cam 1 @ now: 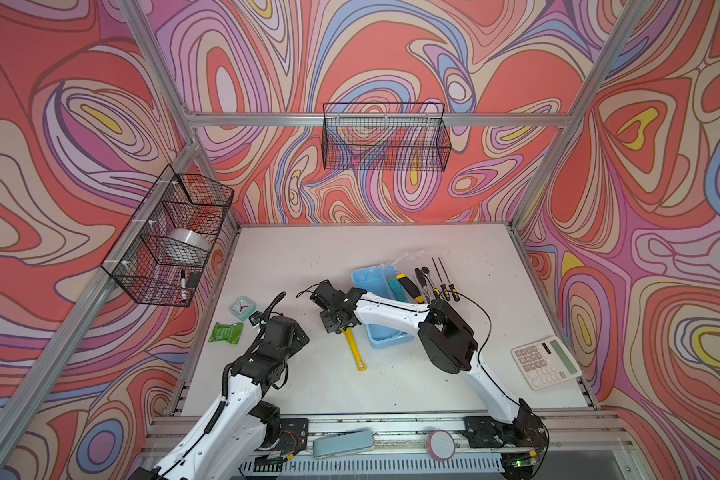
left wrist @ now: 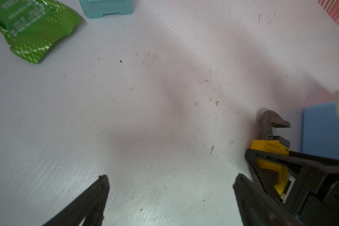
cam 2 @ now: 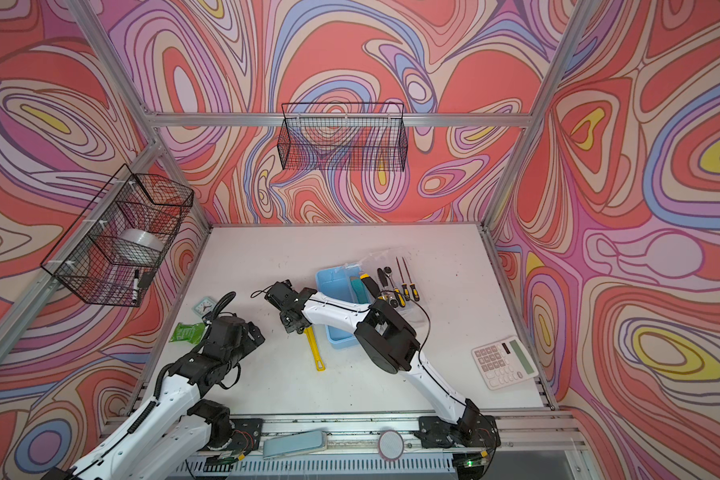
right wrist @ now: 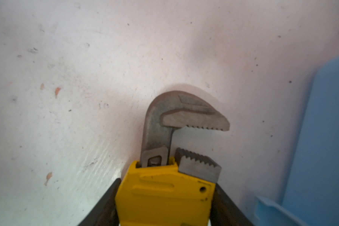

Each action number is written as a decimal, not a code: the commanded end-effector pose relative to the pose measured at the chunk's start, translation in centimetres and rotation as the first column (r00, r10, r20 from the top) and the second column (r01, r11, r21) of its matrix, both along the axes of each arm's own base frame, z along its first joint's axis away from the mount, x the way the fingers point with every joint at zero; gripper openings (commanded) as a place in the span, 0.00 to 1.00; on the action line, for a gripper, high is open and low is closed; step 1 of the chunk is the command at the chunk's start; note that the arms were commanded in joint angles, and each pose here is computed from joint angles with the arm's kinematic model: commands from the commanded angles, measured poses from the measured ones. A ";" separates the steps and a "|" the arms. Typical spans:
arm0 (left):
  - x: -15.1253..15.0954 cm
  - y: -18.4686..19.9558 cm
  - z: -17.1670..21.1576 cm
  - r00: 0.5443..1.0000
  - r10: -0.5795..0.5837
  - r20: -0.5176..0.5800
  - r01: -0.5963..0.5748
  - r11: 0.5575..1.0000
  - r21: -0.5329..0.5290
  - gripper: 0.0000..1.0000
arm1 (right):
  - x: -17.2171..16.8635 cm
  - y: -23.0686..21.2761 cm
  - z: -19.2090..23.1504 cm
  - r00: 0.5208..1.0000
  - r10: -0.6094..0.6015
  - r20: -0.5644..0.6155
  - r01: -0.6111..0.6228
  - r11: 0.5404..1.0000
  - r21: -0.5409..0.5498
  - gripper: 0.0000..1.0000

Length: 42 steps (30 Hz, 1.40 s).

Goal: Pack the tool kit

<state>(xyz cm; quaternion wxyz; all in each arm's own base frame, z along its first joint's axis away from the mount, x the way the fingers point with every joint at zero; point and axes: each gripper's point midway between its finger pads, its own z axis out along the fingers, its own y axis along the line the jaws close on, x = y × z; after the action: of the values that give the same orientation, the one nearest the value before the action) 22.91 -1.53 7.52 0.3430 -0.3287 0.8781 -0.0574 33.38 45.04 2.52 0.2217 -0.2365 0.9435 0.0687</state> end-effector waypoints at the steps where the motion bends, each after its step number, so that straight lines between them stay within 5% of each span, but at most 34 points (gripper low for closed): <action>1: -0.1 0.4 -0.2 1.000 0.022 0.003 -0.022 1.000 0.002 1.00 | 0.0 -0.4 3.2 1.000 0.014 0.028 -0.014 1.000 0.016 0.10; 7: 0.1 0.3 -0.2 1.000 0.020 0.004 -0.020 1.000 -0.003 1.00 | 0.5 0.6 8.6 0.994 0.046 0.095 -0.053 0.995 0.079 0.02; 21: -0.2 0.3 -0.6 1.000 0.019 -0.001 -0.019 1.000 -0.004 1.00 | 0.9 0.6 12.6 0.987 0.060 0.147 -0.076 0.992 0.102 0.00; 42: -0.6 0.5 -0.7 1.000 0.023 -0.001 -0.023 1.000 -0.002 1.00 | 0.9 0.8 4.7 0.998 0.032 0.058 -0.036 0.996 0.075 0.00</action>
<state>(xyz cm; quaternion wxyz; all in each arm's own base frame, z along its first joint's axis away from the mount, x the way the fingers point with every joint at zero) 22.90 -1.59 7.48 0.3485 -0.3288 0.8754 -0.0638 32.81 44.24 5.95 0.2190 -0.2643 0.9365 0.0715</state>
